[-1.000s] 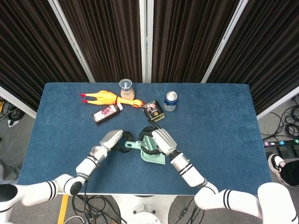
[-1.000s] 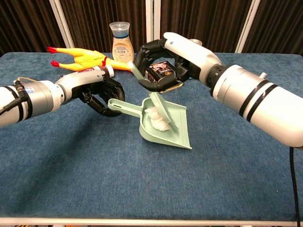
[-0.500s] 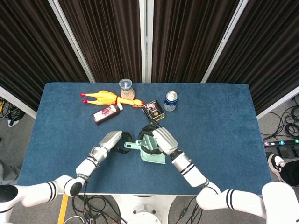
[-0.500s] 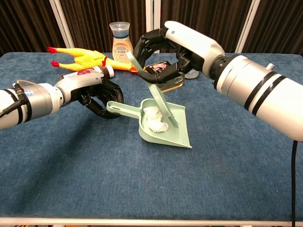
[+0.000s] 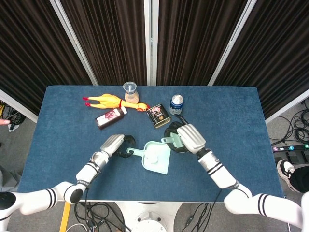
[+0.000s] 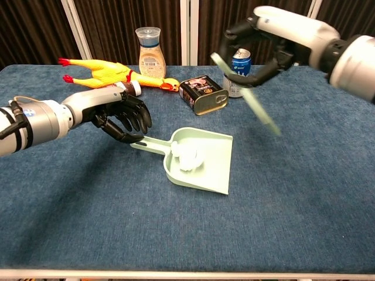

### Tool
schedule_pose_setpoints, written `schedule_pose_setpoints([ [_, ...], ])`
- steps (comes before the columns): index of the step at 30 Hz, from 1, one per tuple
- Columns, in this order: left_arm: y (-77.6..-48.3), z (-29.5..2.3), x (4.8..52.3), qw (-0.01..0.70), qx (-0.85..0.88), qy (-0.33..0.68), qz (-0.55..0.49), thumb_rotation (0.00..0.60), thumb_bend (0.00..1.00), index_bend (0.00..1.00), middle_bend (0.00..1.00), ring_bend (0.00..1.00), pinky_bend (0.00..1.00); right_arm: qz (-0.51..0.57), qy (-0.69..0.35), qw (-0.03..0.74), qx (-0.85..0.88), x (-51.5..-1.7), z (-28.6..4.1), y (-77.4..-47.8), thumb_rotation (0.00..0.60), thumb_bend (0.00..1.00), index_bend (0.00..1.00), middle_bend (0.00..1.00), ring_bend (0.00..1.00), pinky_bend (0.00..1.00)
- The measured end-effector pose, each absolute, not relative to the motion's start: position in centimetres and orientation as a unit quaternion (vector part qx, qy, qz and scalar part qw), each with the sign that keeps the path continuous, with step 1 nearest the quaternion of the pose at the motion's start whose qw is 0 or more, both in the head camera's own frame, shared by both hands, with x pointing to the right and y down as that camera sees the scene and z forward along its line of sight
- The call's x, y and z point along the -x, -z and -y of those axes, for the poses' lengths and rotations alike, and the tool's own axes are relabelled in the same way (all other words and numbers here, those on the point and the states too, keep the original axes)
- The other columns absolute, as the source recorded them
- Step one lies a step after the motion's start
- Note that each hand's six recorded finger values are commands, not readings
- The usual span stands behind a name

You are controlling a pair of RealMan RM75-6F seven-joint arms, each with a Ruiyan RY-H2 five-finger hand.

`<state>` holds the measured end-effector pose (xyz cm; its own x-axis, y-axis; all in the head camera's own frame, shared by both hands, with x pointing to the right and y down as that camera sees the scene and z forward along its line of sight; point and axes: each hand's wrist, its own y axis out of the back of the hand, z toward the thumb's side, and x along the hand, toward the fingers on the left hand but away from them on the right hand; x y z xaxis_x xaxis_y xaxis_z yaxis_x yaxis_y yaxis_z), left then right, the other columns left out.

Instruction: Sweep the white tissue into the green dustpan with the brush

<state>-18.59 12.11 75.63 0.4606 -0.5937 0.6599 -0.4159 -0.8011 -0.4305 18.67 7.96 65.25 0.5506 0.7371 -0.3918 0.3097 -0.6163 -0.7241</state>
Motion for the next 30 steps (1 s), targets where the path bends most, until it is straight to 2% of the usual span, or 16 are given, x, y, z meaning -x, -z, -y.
schedule_pose_setpoints([
  [4,-75.5,-11.9,19.0,0.112,0.844,0.428,-0.302,0.599,0.30,0.33,0.36,0.30,0.28,0.273,-0.418,0.324,0.804,-21.5,-8.5,-67.0,0.600,0.56,0.71,0.55,0.25,0.00],
  [9,-74.9,-11.3,19.9,0.136,0.835,0.431,-0.314,0.598,0.29,0.32,0.36,0.30,0.28,0.229,-0.466,0.351,0.779,-23.5,-9.1,-68.8,0.600,0.55,0.63,0.50,0.21,0.00],
  [11,-74.5,-11.0,20.5,0.147,0.831,0.432,-0.318,0.598,0.29,0.32,0.36,0.30,0.28,0.219,-0.476,0.359,0.772,-23.8,-9.3,-69.3,0.600,0.48,0.54,0.45,0.17,0.00],
  [13,-74.1,-10.7,21.3,0.158,0.825,0.435,-0.325,0.599,0.29,0.32,0.36,0.30,0.28,0.205,-0.485,0.366,0.767,-23.9,-9.6,-69.8,0.600,0.37,0.39,0.38,0.11,0.00],
  [15,-73.5,-10.4,22.1,0.169,0.818,0.436,-0.335,0.598,0.29,0.32,0.36,0.30,0.28,0.190,-0.494,0.372,0.763,-24.0,-9.9,-70.3,0.600,0.31,0.26,0.30,0.06,0.00],
  [17,-73.0,-10.0,23.1,0.178,0.811,0.438,-0.344,0.598,0.29,0.32,0.36,0.30,0.28,0.178,-0.502,0.374,0.759,-24.1,-10.2,-70.7,0.600,0.26,0.14,0.22,0.01,0.00],
  [19,-72.2,-9.6,24.3,0.189,0.802,0.440,-0.357,0.598,0.29,0.32,0.36,0.30,0.28,0.171,-0.511,0.371,0.756,-24.2,-10.4,-71.0,0.600,0.22,0.06,0.17,0.00,0.00],
  [26,-69.7,-8.4,29.1,0.217,0.769,0.455,-0.393,0.596,0.29,0.32,0.36,0.30,0.27,0.213,-0.512,0.370,0.746,-25.7,-9.5,-69.3,0.600,0.21,0.04,0.14,0.00,0.00],
  [30,-67.8,-8.0,33.2,0.249,0.734,0.478,-0.414,0.600,0.29,0.32,0.36,0.30,0.25,0.273,-0.508,0.370,0.729,-28.8,-8.6,-67.1,0.600,0.22,0.04,0.15,0.00,0.00],
])
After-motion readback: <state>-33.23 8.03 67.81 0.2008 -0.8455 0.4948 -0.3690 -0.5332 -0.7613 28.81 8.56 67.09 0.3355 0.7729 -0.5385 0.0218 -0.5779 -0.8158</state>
